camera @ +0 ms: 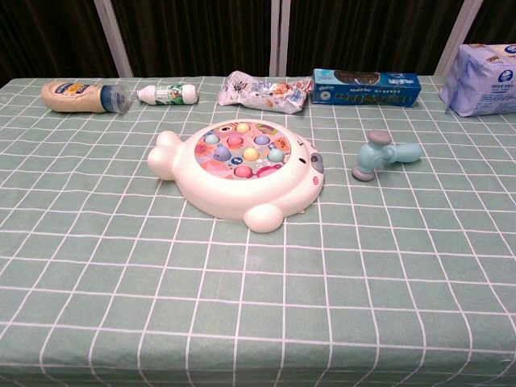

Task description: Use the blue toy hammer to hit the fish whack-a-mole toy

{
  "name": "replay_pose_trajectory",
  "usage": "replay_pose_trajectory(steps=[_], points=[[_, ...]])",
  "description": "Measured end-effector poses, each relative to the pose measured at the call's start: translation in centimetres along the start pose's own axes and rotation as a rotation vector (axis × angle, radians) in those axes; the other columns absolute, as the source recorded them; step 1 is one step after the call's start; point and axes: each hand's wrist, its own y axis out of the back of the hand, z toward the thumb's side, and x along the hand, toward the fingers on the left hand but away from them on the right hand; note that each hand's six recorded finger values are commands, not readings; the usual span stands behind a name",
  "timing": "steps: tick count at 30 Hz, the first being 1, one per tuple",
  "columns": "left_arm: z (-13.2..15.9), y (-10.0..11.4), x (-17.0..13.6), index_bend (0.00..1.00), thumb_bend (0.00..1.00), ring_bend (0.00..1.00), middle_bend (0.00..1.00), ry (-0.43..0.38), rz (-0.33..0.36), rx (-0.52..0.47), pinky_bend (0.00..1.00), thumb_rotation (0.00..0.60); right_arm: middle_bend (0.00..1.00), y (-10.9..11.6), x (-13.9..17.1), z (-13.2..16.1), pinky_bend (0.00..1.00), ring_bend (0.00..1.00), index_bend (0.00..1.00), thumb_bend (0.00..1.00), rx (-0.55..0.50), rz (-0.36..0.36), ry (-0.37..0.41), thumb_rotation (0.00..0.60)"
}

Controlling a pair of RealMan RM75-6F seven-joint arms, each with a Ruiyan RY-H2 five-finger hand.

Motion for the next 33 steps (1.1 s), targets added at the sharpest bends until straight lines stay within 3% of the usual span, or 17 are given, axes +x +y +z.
replay_pose_trajectory(steps=[11,17,24,33], points=[[0.2,0.1,0.3,0.15,0.0,0.0,0.09,-0.008,0.009,0.001,0.0,0.6,0.13,-0.2,-0.4,0.3,0.04,0.01,0.06,0.27,-0.003,0.007,0.017,0.6],[0.4,0.0,0.9,0.15,0.0,0.0,0.09,-0.02,0.003,0.0,0.0,0.6,0.14,-0.5,-2.1,1.4,0.04,0.01,0.06,0.25,0.02,0.053,0.062,0.6],[0.3,-0.3,1.1,0.15,0.0,0.0,0.09,-0.018,-0.004,-0.002,0.0,0.6,0.2,-1.7,-6.9,3.8,0.07,0.04,0.1,0.18,0.03,0.131,0.132,0.6],[0.3,-0.6,1.5,0.15,0.0,0.0,0.09,-0.014,-0.017,-0.002,0.0,0.6,0.28,-6.9,-15.3,7.0,0.08,0.11,0.23,0.16,0.044,0.273,0.191,0.6]])
